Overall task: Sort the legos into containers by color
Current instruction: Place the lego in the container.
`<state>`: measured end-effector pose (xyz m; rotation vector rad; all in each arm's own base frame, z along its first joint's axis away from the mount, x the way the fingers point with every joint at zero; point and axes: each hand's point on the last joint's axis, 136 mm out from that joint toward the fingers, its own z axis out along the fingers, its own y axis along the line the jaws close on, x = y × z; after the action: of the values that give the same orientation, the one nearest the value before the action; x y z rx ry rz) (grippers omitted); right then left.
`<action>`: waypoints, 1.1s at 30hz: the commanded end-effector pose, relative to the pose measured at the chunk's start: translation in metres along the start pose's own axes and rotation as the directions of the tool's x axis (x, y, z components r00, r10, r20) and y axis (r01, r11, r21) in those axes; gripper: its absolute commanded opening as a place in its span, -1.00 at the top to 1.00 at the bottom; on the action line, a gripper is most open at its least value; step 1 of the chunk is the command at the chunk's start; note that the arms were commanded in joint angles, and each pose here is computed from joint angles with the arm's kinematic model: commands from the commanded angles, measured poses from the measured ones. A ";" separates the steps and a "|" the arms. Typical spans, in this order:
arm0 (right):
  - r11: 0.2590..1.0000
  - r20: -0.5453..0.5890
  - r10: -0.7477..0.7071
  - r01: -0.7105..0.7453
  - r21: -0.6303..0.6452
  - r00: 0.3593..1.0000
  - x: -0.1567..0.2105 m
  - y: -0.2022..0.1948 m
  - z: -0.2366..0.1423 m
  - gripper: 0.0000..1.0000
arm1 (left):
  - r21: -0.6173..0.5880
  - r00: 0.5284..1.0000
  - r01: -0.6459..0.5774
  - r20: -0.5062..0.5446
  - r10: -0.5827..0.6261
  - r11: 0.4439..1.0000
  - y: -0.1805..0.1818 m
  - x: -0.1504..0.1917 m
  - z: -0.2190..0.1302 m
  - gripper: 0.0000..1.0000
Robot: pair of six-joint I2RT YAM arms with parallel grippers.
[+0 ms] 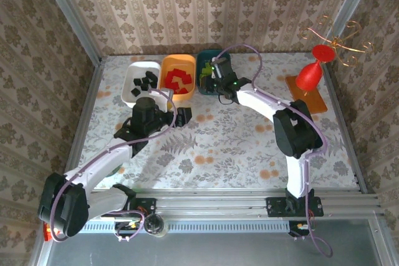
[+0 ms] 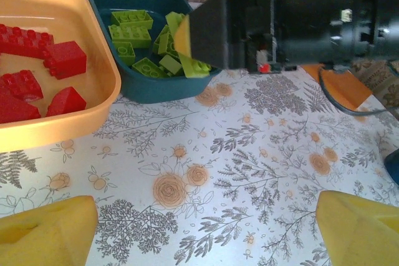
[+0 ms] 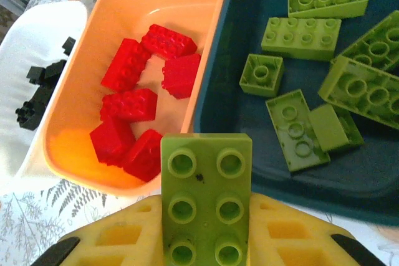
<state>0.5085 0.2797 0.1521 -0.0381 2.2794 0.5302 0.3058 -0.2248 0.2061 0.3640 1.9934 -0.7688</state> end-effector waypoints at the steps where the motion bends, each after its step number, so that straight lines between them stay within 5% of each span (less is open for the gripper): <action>1: 1.000 -0.008 0.000 0.000 -0.013 1.000 -0.010 -0.002 0.015 0.38 | 0.002 0.999 0.032 0.020 -0.033 0.999 0.000 -0.003 -0.002 -0.84; 9: 0.999 0.031 0.026 -0.027 0.031 0.999 -0.035 -0.027 0.057 0.34 | -0.022 0.999 0.022 0.023 -0.021 1.000 0.003 -0.002 -0.010 -0.83; 16: 0.998 -0.002 0.047 -0.047 -0.030 0.999 -0.064 -0.030 0.074 -0.25 | -0.052 0.999 0.012 0.032 -0.010 0.999 0.008 -0.003 -0.016 -0.84; 25: 0.995 0.094 -0.097 0.100 -0.027 0.991 -0.092 -0.005 -0.022 -0.42 | -0.193 0.985 0.029 0.171 0.004 0.981 0.043 -0.021 -0.039 -0.85; 33: 0.879 0.191 -0.364 0.268 0.394 0.912 -0.036 -0.063 -0.129 -0.67 | -0.427 0.939 0.095 0.338 0.061 0.899 0.106 -0.038 -0.089 -1.00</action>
<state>0.4670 0.2118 0.2313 -0.1909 2.1192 0.2463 0.3192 -0.1107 0.2270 0.0137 1.8361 -0.4557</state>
